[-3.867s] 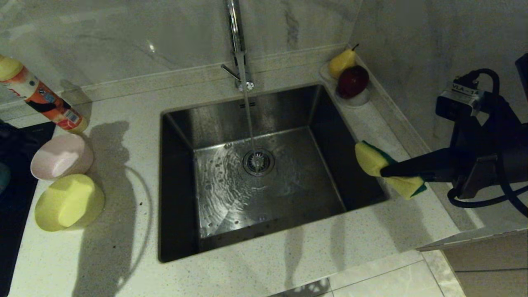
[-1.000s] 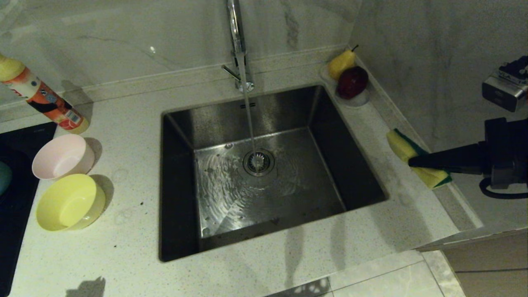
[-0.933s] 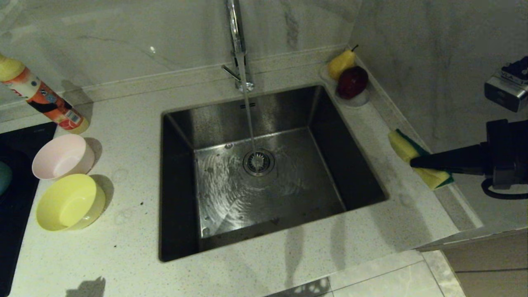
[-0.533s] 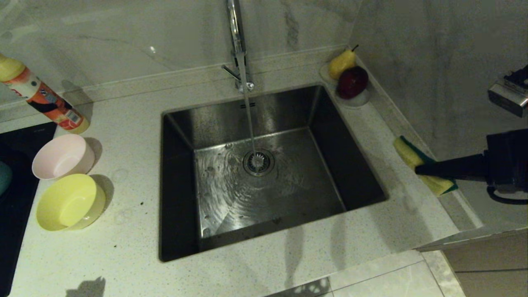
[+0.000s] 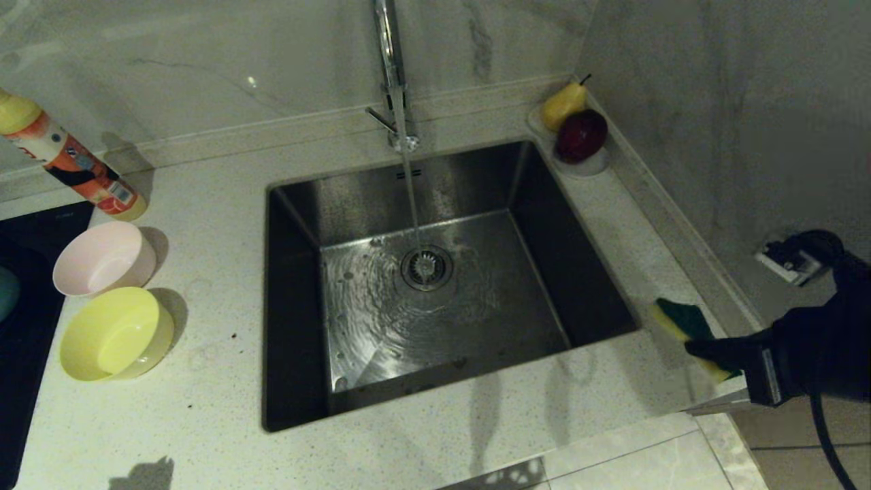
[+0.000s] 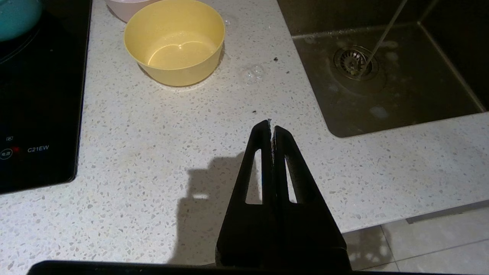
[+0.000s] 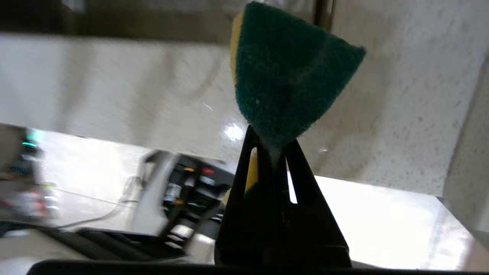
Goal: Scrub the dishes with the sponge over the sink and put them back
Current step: Put down the sponge
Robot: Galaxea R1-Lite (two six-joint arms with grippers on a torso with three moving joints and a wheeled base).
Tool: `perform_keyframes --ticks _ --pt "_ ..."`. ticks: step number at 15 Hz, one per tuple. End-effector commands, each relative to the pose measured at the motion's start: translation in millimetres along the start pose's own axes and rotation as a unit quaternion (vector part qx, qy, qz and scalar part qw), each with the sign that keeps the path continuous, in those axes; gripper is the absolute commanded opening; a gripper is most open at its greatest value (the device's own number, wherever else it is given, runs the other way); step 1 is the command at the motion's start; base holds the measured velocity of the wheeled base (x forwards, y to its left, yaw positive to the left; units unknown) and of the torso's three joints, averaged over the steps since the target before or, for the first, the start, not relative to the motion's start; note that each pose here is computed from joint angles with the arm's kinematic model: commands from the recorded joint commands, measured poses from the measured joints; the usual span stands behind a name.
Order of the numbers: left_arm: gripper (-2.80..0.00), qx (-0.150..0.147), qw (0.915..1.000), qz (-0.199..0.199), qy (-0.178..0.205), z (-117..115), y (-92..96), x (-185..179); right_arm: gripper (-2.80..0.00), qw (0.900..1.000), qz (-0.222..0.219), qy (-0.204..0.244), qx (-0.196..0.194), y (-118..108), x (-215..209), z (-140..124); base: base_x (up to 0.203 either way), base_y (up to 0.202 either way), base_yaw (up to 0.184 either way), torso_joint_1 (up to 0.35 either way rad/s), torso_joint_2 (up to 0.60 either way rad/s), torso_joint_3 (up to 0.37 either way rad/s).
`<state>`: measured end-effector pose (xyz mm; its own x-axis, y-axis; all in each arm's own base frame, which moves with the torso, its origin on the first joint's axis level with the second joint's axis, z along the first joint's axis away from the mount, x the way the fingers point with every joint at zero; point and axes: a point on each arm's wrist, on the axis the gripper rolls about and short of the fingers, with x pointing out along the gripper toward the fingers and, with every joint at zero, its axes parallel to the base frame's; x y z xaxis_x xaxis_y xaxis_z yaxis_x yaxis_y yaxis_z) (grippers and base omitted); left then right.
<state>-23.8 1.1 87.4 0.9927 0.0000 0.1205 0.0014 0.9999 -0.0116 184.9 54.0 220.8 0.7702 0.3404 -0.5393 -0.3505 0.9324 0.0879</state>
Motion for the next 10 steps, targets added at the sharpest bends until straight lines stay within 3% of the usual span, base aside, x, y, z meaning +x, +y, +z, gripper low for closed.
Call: perform_keyframes --ticks 1,6,10 --pt "-2.80 0.000 0.9998 0.000 0.021 -11 0.1 2 -2.80 1.000 -0.008 0.008 -0.017 2 7 -14 0.000 0.000 0.000 0.000 0.00 0.000" --pt "-2.80 0.000 0.9998 0.000 0.021 -11 0.1 2 -2.80 0.999 -0.018 -0.006 -0.037 -2 18 -22 0.000 0.000 0.000 0.000 0.00 0.000" --pt "-2.80 0.000 0.9998 0.000 0.021 -11 0.1 2 -2.80 0.997 -0.060 -0.026 -0.050 -8 51 -19 0.000 0.000 0.000 0.000 0.00 0.000"
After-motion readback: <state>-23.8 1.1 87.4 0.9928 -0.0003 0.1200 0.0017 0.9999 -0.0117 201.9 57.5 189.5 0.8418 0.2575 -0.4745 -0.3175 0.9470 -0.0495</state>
